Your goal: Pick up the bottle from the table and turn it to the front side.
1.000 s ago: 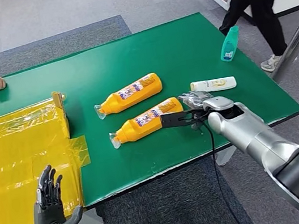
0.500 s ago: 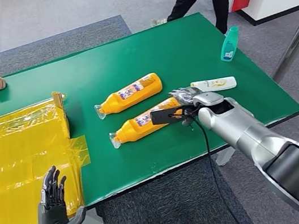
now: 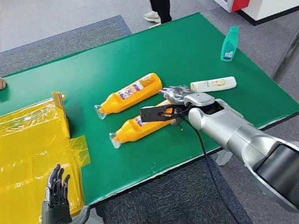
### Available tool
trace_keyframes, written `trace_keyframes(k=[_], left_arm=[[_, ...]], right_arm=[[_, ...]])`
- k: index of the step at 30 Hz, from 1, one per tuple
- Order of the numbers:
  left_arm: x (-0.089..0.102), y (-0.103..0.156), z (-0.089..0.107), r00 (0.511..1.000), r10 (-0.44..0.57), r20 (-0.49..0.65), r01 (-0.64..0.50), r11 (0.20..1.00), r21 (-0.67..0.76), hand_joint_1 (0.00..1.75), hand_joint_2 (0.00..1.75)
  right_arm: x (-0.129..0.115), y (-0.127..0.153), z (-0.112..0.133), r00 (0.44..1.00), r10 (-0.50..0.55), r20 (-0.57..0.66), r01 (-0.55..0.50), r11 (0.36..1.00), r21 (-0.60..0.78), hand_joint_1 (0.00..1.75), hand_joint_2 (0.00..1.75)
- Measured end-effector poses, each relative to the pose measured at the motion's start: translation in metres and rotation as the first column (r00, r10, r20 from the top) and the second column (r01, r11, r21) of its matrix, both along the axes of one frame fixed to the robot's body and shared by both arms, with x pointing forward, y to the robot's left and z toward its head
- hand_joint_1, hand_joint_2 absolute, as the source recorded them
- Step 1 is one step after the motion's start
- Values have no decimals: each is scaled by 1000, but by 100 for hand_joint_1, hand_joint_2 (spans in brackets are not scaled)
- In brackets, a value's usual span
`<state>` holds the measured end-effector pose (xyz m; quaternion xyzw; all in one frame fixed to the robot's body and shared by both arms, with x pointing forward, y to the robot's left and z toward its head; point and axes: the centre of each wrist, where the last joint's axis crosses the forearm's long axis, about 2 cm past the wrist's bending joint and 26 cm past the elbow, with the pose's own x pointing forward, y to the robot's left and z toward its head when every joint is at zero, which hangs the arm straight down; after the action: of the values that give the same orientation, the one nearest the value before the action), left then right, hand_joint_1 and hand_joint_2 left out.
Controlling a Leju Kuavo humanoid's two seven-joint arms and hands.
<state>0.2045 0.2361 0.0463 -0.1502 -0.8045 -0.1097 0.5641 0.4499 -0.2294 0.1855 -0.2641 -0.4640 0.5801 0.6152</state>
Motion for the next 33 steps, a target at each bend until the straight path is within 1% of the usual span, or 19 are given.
trace_keyframes(k=[4, 11, 21, 24, 25, 28, 33], left_arm=[[2, -2, 1, 1000, -16, 5, 16, 1000, 10, 0, 175], [4, -5, 1, 999, -38, 7, 38, 999, 21, 0, 175], [3, -7, 0, 998, -62, 5, 62, 998, 26, 0, 175], [3, -8, 0, 997, -73, 6, 73, 997, 37, 0, 44], [3, -9, 0, 997, -75, 8, 75, 996, 43, 0, 0], [3, -10, 0, 997, -70, 16, 69, 995, 65, 0, 0], [3, -9, 0, 998, -61, 22, 59, 995, 82, 0, 0]], right_arm=[[-1, 7, -2, 1000, -7, 12, 7, 1000, 25, 0, 175], [-4, 22, -8, 1000, 2, -13, -2, 999, 47, 0, 175], [-7, 26, -15, 999, -6, -36, 7, 999, 51, 0, 175], [-9, 27, -20, 999, -11, -41, 13, 999, 46, 0, 175], [-10, 27, -21, 999, -12, -43, 14, 999, 45, 0, 131], [-11, 27, -25, 999, -3, -41, 6, 998, 57, 0, 0], [-12, 27, -26, 999, 31, -7, -30, 995, 95, 0, 0]])
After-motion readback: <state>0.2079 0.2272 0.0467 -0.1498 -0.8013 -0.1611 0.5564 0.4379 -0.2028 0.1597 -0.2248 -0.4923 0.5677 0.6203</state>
